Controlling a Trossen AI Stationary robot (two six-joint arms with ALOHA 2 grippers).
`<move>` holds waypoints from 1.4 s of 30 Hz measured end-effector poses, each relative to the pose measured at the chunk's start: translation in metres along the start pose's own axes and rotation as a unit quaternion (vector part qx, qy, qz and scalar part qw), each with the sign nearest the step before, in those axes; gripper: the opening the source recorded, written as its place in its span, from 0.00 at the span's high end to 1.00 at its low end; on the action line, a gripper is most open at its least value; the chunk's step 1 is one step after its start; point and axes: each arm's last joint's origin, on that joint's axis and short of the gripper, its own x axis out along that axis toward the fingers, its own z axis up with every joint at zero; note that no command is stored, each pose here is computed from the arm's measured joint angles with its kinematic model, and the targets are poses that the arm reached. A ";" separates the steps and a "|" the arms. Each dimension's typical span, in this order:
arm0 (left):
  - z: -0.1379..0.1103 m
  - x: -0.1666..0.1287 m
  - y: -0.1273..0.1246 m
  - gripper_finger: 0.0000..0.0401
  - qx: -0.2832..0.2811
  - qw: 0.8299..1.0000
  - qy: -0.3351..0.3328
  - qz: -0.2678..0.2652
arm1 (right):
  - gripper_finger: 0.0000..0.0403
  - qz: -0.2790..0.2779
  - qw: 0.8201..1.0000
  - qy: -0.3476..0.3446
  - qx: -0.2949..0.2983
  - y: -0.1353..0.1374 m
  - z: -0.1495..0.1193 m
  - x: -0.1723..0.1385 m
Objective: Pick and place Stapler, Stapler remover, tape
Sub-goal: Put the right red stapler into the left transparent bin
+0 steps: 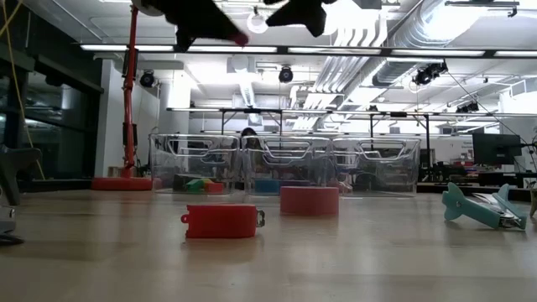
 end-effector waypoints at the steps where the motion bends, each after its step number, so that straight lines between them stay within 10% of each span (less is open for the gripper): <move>1: -0.002 0.000 0.002 0.88 -0.004 1.000 0.007 0.024 | 0.50 -0.009 1.000 0.001 0.001 -0.001 0.000 -0.001; 15: -0.030 0.029 0.072 0.87 -0.165 0.951 0.127 0.228 | 0.50 -0.086 0.993 0.054 0.068 -0.017 -0.010 -0.008; 29: -0.068 0.073 0.126 0.84 -0.263 0.901 0.232 0.253 | 0.50 -0.095 0.989 0.091 0.075 -0.019 -0.017 -0.010; 42: -0.068 0.072 0.132 0.77 -0.288 0.897 0.234 0.240 | 0.50 -0.101 0.987 0.107 0.062 -0.023 -0.020 -0.010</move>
